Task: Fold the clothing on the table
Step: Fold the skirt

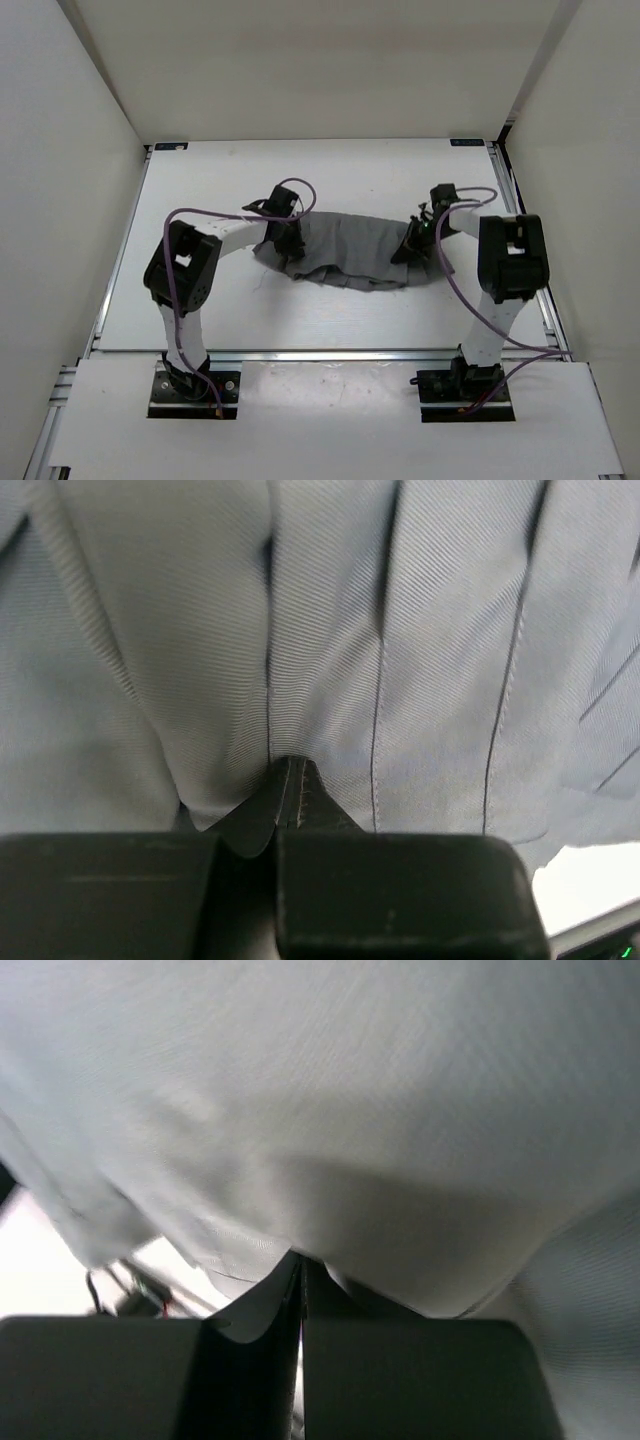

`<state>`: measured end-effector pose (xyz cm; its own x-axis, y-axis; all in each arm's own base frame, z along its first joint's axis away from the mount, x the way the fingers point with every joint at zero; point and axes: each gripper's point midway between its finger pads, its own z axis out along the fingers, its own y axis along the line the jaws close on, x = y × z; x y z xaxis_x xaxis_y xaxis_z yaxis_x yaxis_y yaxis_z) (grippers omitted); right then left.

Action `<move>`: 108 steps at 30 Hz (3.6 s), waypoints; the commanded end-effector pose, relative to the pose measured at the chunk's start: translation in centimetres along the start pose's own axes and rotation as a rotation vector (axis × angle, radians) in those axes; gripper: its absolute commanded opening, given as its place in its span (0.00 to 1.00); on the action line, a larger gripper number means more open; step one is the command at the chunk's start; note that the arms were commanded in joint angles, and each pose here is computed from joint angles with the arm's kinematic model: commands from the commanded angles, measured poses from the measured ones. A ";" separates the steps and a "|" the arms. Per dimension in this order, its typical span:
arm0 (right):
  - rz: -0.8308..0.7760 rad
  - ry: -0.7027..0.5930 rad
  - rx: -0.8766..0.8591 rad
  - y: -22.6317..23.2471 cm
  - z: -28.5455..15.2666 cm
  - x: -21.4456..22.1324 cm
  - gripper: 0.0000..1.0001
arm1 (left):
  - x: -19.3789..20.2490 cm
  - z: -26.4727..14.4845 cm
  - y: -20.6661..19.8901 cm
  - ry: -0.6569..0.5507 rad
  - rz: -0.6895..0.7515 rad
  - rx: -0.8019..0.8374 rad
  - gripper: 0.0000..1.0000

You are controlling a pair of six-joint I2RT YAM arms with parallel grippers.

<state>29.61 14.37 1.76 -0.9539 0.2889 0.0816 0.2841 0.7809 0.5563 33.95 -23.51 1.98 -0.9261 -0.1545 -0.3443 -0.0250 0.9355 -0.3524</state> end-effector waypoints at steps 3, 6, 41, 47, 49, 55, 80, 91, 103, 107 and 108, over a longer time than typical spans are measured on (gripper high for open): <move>-0.128 -0.158 -0.039 3.5 -2.5 -8.8 0.00 | -3.7 0.7 -2.2 -0.033 0.027 -0.008 0.00; -0.222 -0.247 -0.065 5.5 -5.7 -10.1 0.04 | -4.8 -0.2 -2.1 -0.059 0.027 -0.009 0.00; -0.349 -0.153 -0.255 0.3 -4.4 -15.7 0.76 | -9.8 -0.6 1.9 -0.082 0.013 -0.102 0.00; -0.386 -0.128 -0.335 3.1 -4.0 -13.5 0.75 | -9.7 -0.6 2.1 -0.094 -0.005 -0.099 0.00; -0.398 -0.097 -0.350 4.1 -3.1 -12.3 0.73 | -9.7 -0.5 1.7 -0.094 -0.001 -0.092 0.00; -0.373 -0.023 -0.349 4.8 0.1 -7.9 0.21 | -8.8 -0.1 0.9 -0.086 0.001 -0.071 0.00; -0.188 -0.119 -0.168 -3.0 -4.7 -6.7 0.00 | -9.8 -2.2 4.2 -0.228 0.018 -0.120 0.43; -0.206 -0.070 -0.151 -2.6 -3.9 -5.1 0.00 | -11.5 -1.1 4.8 -0.272 0.123 -0.263 0.48; -0.077 -0.068 -0.026 -6.9 -6.0 -4.5 0.00 | -6.1 1.8 3.5 -0.179 0.284 -0.329 0.46; -0.022 -0.107 -0.014 -8.1 -8.1 -4.8 0.00 | -3.3 2.1 1.2 -0.128 0.290 -0.265 0.46; -0.011 -0.118 -0.012 -8.2 -8.7 -4.9 0.00 | -2.4 2.3 0.7 -0.108 0.285 -0.241 0.46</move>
<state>31.91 3.42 2.16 -0.9482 0.3177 -0.0001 0.2539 0.7579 0.6009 40.16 -21.85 1.78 -0.8236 0.0888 -0.5602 0.0923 0.9955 0.0221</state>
